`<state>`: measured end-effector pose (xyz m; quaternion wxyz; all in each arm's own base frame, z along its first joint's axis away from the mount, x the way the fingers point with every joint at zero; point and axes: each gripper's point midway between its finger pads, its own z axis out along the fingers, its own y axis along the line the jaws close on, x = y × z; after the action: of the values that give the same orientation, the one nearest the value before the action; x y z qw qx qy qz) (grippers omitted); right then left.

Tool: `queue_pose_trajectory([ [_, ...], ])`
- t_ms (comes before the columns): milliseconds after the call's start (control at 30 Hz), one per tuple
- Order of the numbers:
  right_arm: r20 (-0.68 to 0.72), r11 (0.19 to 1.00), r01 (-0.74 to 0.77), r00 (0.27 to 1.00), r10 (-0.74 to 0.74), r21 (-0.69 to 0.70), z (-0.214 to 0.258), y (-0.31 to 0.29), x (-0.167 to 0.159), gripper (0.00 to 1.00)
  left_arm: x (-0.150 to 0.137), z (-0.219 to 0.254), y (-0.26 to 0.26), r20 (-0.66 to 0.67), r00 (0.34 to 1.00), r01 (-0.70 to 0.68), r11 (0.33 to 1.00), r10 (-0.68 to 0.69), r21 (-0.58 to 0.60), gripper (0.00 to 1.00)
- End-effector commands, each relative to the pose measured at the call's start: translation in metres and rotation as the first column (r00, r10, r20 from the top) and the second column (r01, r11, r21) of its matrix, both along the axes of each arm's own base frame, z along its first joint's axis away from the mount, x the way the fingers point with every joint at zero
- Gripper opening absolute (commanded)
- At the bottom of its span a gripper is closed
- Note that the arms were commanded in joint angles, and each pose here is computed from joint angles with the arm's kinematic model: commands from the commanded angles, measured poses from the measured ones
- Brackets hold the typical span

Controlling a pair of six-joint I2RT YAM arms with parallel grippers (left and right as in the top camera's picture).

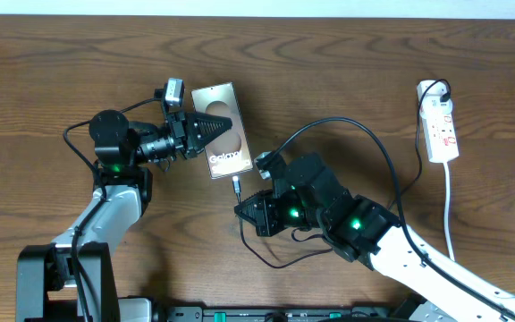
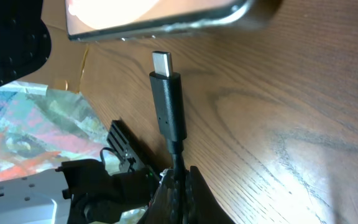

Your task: Plug charger to phone and switch on socket

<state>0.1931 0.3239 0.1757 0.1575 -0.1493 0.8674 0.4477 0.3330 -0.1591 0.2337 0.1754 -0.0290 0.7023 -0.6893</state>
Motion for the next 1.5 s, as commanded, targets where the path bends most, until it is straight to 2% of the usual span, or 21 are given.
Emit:
queue_pose_trajectory([
  [0,-0.012,1.000,-0.002,1.000,0.002,0.009,-0.0003,0.0009,-0.0002,0.01,0.0011,0.0113,0.0007,0.065,0.998,0.002,1.000,-0.003,0.007,0.07],
  [700,-0.024,0.999,-0.024,0.999,0.025,0.028,0.0024,0.0019,-0.0030,0.01,-0.0063,0.0106,-0.0014,0.134,0.990,0.044,0.999,-0.047,0.032,0.08],
  [1467,0.001,0.999,-0.009,1.000,0.009,0.043,0.0067,0.0028,0.0036,0.01,-0.0068,0.0106,-0.0015,0.134,0.990,0.046,0.998,-0.050,0.032,0.07],
])
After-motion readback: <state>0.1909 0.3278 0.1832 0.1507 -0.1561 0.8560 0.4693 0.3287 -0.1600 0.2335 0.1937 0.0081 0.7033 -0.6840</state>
